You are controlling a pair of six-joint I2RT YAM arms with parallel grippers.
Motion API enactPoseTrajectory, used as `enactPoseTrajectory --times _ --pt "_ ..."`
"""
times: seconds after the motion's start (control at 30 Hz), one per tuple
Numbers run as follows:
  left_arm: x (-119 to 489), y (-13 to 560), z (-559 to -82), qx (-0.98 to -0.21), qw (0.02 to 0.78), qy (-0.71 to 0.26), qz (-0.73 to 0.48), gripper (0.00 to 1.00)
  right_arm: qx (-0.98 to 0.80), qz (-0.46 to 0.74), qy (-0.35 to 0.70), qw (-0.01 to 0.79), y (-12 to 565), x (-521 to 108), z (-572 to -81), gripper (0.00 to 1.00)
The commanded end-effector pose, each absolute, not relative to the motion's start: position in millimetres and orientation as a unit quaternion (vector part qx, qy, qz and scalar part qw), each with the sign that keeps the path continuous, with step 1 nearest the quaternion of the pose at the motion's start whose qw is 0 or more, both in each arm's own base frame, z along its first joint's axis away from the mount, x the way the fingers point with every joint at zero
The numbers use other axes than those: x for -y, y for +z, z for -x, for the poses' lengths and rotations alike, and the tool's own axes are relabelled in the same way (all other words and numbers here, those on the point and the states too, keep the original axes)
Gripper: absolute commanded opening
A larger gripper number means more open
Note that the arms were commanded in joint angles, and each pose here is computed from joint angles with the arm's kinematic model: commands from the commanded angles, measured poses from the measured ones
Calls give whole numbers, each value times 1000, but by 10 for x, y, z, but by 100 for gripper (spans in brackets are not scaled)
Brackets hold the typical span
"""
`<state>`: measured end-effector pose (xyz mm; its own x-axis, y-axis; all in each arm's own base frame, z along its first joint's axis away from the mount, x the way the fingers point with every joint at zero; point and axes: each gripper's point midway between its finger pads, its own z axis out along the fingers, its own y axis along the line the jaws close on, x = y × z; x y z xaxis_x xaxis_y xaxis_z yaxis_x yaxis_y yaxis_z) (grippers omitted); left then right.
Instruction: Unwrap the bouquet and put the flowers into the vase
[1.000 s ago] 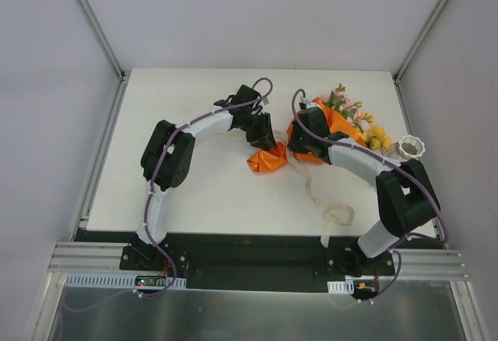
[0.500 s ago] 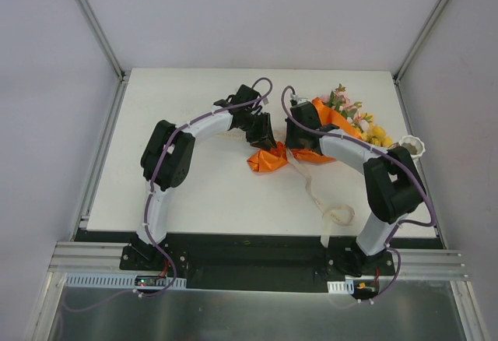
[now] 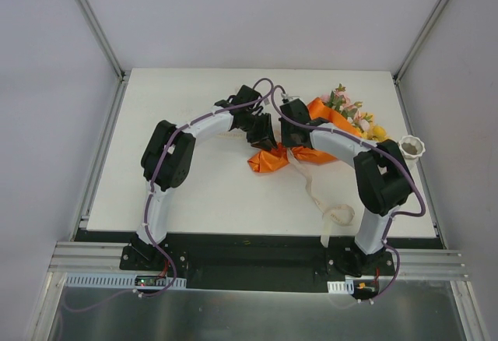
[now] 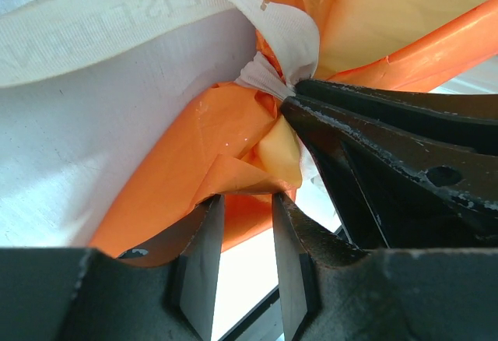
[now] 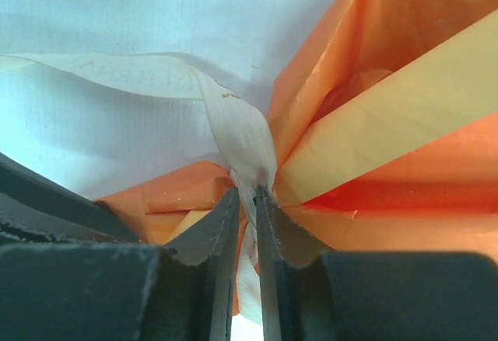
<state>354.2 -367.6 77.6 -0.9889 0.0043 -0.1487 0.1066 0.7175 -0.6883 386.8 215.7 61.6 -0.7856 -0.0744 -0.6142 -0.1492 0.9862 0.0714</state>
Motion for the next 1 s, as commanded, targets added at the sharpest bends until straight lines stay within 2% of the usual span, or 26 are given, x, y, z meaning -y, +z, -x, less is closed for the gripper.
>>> enactPoseTrajectory --times 0.0,0.73,0.87,0.97 --pt "3711 780 -3529 -924 73 -372 -37 30 -943 63 28 327 687 -2104 -3903 18" --pt "3715 700 -3524 -926 65 -370 -35 30 -953 94 10 288 596 -2174 -3748 18" --pt "3718 669 -3516 -927 59 -370 -30 30 -952 99 1 290 610 -2192 -3768 1" --pt "3705 645 -3521 -928 58 -367 -23 28 -946 97 0 308 676 -2193 -3810 1"
